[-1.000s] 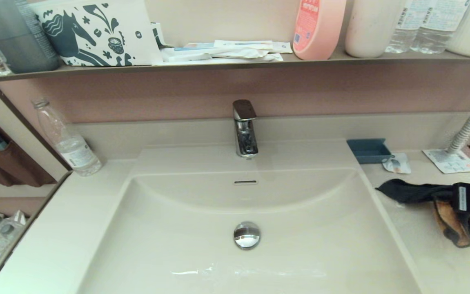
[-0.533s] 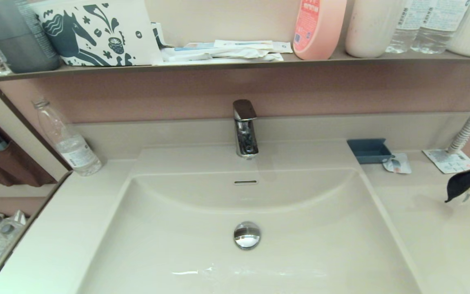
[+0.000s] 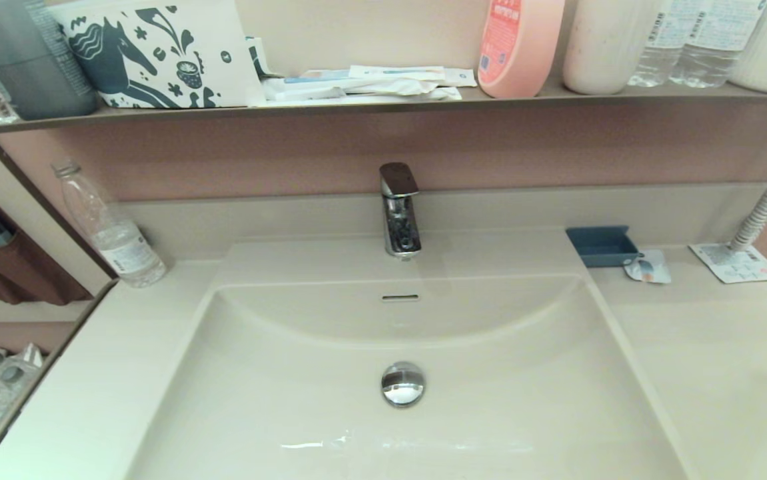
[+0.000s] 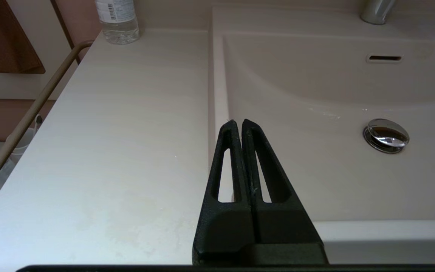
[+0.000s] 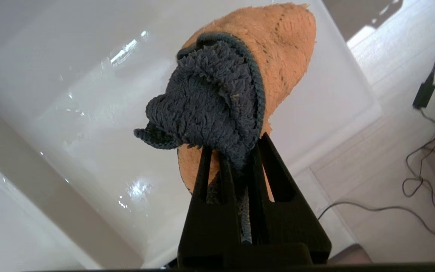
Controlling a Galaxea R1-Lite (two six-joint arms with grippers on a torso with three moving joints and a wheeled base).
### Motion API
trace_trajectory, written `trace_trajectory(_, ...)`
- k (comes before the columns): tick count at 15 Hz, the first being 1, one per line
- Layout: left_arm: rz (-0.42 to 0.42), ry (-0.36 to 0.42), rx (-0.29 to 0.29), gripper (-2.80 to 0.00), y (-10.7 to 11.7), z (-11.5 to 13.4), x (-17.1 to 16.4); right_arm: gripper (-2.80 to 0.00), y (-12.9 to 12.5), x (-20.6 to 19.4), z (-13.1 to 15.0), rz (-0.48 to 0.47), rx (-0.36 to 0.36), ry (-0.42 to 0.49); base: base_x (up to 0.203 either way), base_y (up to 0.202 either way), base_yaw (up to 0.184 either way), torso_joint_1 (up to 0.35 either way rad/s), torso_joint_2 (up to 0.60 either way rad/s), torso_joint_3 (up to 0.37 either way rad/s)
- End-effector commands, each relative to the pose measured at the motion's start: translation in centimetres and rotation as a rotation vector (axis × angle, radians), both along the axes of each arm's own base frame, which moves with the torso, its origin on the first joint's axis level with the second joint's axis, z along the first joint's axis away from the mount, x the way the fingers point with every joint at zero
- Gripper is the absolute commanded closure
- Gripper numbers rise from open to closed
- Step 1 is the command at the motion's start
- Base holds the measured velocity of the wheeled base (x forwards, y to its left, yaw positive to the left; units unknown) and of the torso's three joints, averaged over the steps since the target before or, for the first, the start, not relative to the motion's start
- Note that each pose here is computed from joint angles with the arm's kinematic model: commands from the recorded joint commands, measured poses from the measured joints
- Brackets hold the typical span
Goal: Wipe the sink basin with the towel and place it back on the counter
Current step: Wipe the sink
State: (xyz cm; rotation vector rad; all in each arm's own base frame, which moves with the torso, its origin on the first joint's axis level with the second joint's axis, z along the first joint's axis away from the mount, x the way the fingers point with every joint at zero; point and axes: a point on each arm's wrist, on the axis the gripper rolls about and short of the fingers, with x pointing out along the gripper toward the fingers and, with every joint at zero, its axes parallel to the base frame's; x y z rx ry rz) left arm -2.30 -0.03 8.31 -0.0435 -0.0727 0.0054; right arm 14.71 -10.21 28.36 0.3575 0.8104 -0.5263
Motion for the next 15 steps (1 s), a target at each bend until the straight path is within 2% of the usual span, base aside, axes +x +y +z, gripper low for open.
trace_trajectory(1, 0.001, -0.001, 0.000, 0.00, 0.0, 0.0, 0.0, 0.00, 0.1, -0.5, -0.2, -0.009, 0.008, 0.004, 0.000, 0.000, 0.000, 0.000, 0.00, 0.000)
trace_trajectory(5, 0.001, -0.001, 0.000, 0.00, 0.0, 0.0, 0.0, 0.00, 1.2, -0.1, 0.6, 0.080, 0.081, -0.139, 0.000, 0.000, 0.000, 0.000, 0.00, 0.000)
trace_trajectory(9, 0.001, -0.001, 0.000, 0.00, 0.0, 0.0, 0.0, 0.00, 5.4, 3.2, 0.6, 0.216, 0.137, -0.181, 0.000, 0.000, 0.000, 0.000, 0.00, 0.000)
trace_trajectory(12, 0.001, 0.000, 0.000, 0.00, 0.0, 0.0, 0.0, 0.00, 8.7, 8.3, -1.9, 0.213, 0.081, -0.157, 0.000, 0.000, 0.000, 0.000, 0.00, 0.000)
trace_trajectory(15, 0.000, -0.001, 0.000, 0.00, 0.0, 0.0, 0.0, 0.00, 9.9, 13.2, -4.7, 0.195, 0.038, -0.164, 0.000, 0.000, 0.000, 0.000, 0.00, 0.000)
